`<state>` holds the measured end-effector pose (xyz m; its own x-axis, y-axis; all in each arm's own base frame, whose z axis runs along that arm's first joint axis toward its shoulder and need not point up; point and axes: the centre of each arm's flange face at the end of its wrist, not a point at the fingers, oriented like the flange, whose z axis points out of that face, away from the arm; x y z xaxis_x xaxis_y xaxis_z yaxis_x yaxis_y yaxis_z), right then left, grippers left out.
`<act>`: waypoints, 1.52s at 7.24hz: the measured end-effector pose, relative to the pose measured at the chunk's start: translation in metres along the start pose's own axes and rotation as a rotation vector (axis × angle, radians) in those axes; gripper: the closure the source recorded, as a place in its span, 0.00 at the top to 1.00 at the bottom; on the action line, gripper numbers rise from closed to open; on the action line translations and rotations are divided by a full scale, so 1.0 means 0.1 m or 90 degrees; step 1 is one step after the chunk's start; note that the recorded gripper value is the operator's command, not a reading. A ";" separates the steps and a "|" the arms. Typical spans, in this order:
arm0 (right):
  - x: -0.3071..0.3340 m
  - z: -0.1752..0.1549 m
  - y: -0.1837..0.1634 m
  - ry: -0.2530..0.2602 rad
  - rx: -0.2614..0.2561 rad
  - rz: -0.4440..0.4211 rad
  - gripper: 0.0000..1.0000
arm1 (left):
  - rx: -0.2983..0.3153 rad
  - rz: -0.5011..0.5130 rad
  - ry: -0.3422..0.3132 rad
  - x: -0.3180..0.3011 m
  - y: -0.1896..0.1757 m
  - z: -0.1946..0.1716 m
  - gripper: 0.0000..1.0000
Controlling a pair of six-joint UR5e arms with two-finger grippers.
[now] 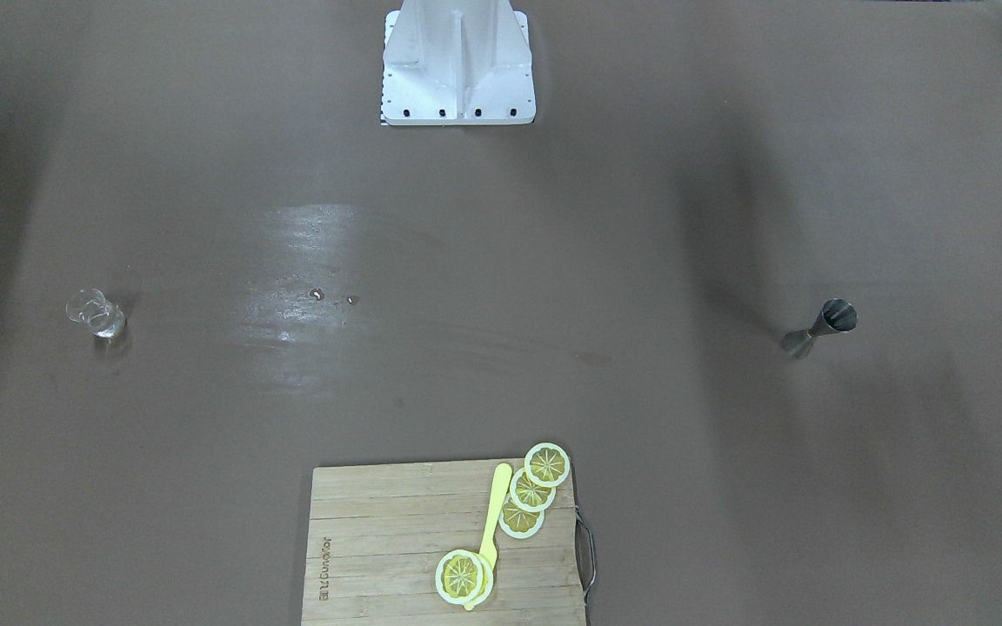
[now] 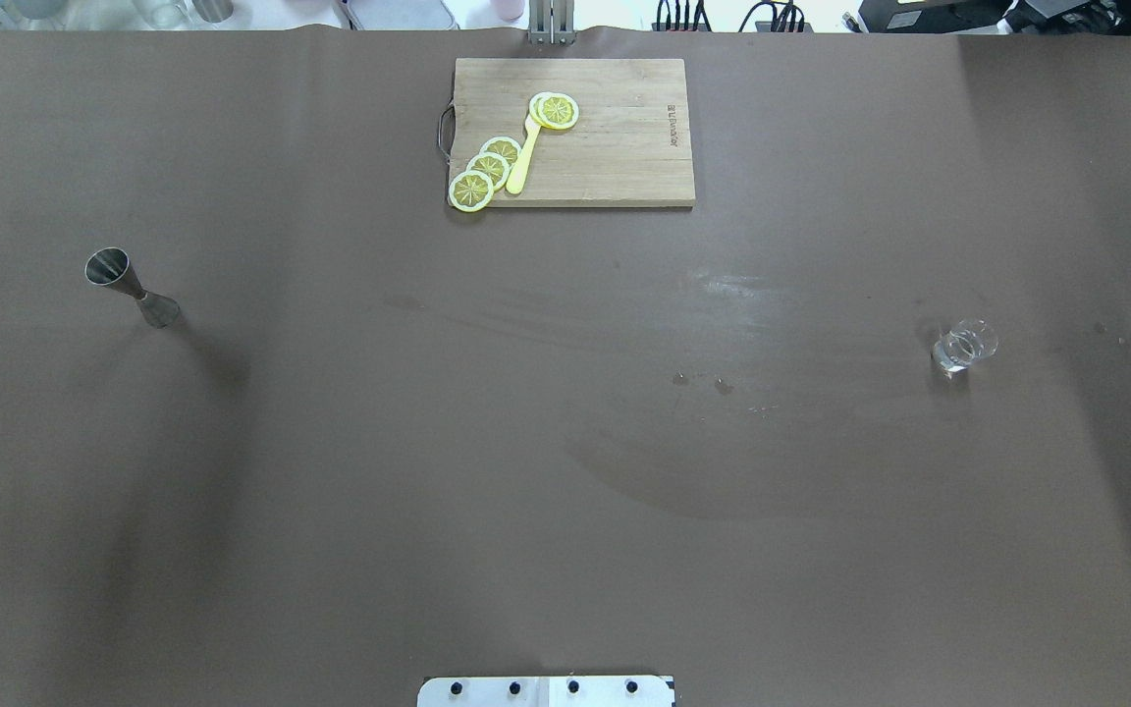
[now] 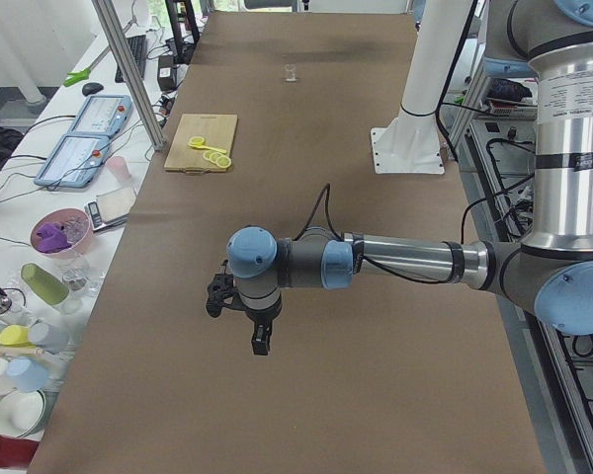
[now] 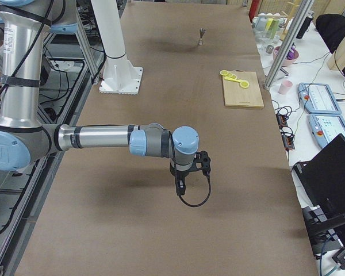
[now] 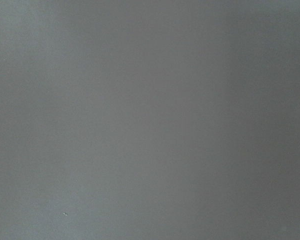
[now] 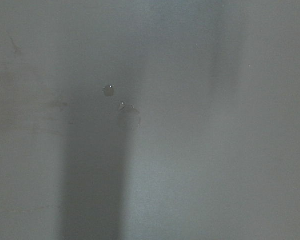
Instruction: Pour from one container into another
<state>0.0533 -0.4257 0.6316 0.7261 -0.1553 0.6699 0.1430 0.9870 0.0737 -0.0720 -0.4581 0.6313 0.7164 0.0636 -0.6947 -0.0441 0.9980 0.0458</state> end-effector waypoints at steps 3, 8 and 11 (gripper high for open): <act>0.03 0.01 0.00 0.015 -0.004 0.005 1.00 | -0.003 -0.001 0.004 -0.02 -0.01 0.03 0.98; 0.01 0.00 0.00 0.011 -0.002 0.008 1.00 | 0.007 0.010 0.004 0.05 -0.05 -0.04 0.98; 0.01 0.00 0.00 0.009 -0.001 0.009 1.00 | 0.005 0.007 0.005 0.04 -0.03 -0.03 0.98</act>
<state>0.0540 -0.4260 0.6320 0.7372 -0.1426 0.6605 0.1348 0.9889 0.0632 -0.0711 -0.4607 0.6264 0.7107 0.0738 -0.6997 -0.0458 0.9972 0.0587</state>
